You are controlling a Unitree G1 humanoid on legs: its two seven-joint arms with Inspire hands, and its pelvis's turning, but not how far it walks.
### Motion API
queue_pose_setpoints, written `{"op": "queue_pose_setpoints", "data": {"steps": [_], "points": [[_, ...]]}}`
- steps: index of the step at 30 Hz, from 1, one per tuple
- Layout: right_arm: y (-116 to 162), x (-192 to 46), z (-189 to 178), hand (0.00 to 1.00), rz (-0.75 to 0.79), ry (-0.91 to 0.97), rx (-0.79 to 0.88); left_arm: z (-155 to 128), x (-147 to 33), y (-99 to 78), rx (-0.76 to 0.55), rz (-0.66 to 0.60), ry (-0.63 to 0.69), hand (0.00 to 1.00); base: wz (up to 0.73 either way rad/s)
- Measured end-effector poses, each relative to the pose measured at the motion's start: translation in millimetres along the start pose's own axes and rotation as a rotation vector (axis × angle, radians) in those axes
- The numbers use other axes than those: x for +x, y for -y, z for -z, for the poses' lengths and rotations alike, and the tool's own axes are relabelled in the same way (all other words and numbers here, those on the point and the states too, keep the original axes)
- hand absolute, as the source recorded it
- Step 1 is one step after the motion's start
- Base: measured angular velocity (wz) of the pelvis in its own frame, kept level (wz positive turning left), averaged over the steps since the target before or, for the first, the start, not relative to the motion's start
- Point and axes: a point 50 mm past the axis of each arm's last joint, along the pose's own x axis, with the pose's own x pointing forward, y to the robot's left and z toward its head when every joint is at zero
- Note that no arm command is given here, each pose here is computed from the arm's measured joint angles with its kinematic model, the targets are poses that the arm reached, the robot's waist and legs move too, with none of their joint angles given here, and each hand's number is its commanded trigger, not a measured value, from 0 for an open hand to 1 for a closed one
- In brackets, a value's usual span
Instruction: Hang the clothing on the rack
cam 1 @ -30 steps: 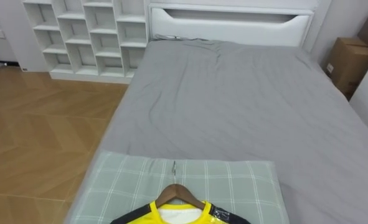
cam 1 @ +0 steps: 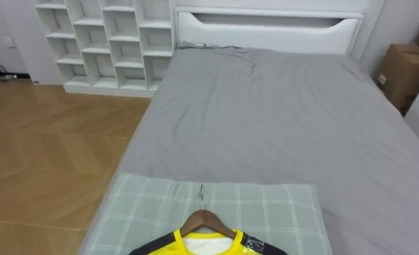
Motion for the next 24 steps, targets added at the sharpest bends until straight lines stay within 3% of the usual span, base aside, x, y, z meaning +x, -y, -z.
{"op": "queue_pose_setpoints", "data": {"steps": [9, 15, 24], "points": [[-0.2, 0.0, -2.4, 0.00, -0.034, 0.006, 0.002, -32.0, 3.6, -10.0, 0.040, -0.125, 0.216, 0.00, -0.02], [0.9, 0.0, -3.1, 0.00, -0.033, 0.008, -0.033, -57.6, 5.6, -20.4, -0.001, -0.196, 0.326, 0.00, 0.00], [1.9, -0.1, -0.1, 0.00, -0.032, 0.000, -0.057, -93.1, 8.9, -27.7, 0.022, -0.247, 0.496, 0.00, 0.00]]}}
